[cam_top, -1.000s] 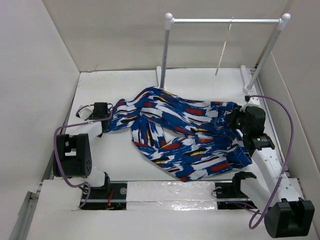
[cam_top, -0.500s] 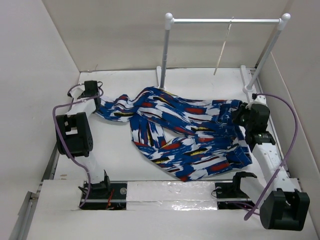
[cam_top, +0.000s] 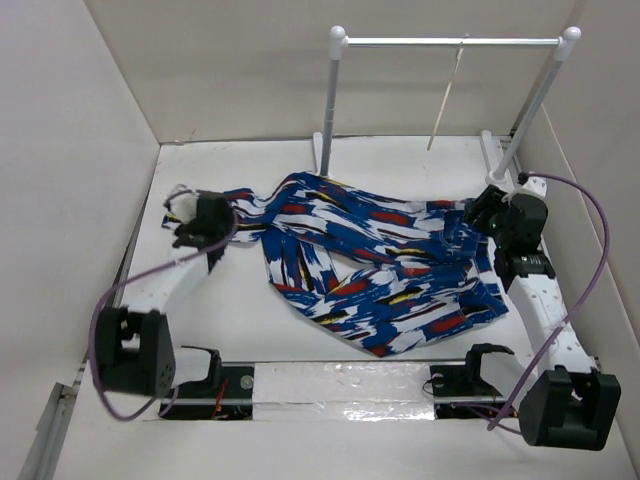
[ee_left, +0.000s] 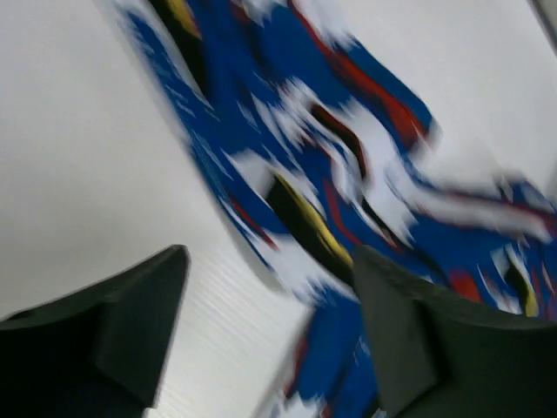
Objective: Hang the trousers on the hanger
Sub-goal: Flatten out the trousers at the center of the board.
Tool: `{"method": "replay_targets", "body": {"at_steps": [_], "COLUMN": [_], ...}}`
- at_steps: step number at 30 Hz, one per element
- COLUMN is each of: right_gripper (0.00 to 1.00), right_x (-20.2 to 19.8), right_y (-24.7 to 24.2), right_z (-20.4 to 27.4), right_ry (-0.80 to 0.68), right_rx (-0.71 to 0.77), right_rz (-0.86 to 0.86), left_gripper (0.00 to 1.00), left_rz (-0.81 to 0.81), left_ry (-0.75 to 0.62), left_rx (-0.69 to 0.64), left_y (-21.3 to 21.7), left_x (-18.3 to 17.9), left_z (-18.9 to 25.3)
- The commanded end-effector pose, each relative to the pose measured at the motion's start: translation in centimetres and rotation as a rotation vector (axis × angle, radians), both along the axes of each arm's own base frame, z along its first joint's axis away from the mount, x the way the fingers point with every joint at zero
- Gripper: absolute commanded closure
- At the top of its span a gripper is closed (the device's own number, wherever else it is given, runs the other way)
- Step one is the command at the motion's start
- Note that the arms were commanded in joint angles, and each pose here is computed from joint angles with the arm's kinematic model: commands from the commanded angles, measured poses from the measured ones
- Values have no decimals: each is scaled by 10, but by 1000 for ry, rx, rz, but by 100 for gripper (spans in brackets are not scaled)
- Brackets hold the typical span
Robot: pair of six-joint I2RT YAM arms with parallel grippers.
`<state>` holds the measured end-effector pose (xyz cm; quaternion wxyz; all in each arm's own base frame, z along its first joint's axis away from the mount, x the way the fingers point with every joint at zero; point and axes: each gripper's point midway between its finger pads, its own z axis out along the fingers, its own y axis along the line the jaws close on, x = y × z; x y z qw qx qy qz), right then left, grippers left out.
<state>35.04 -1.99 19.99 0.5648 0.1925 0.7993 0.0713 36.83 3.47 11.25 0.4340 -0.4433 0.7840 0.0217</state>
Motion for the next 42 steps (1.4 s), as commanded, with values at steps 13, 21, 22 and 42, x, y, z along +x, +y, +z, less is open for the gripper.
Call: {"method": "replay_targets", "body": {"at_steps": [13,21,22,42], "right_gripper": [100,69,64,6], "right_x": [-42,-85,-88,-144], "right_y": [157,272,280,450], "right_z": [43,19,15,-17], "right_ry": [-146,-140,-133,-86], "right_rx": [-100,-122,-120,-197], "right_rz": [650,929,949,1347], "left_gripper": [46,59,68,100], "left_rz": [-406,-444,-449,-682], "left_ry": [61,112,108,-125], "left_rx": [-45,-55,-63,-343], "left_y": [-131,-152,-153,-209], "left_x": [-26,0,0,-83], "left_z": [-62,-81,-81,69]}}
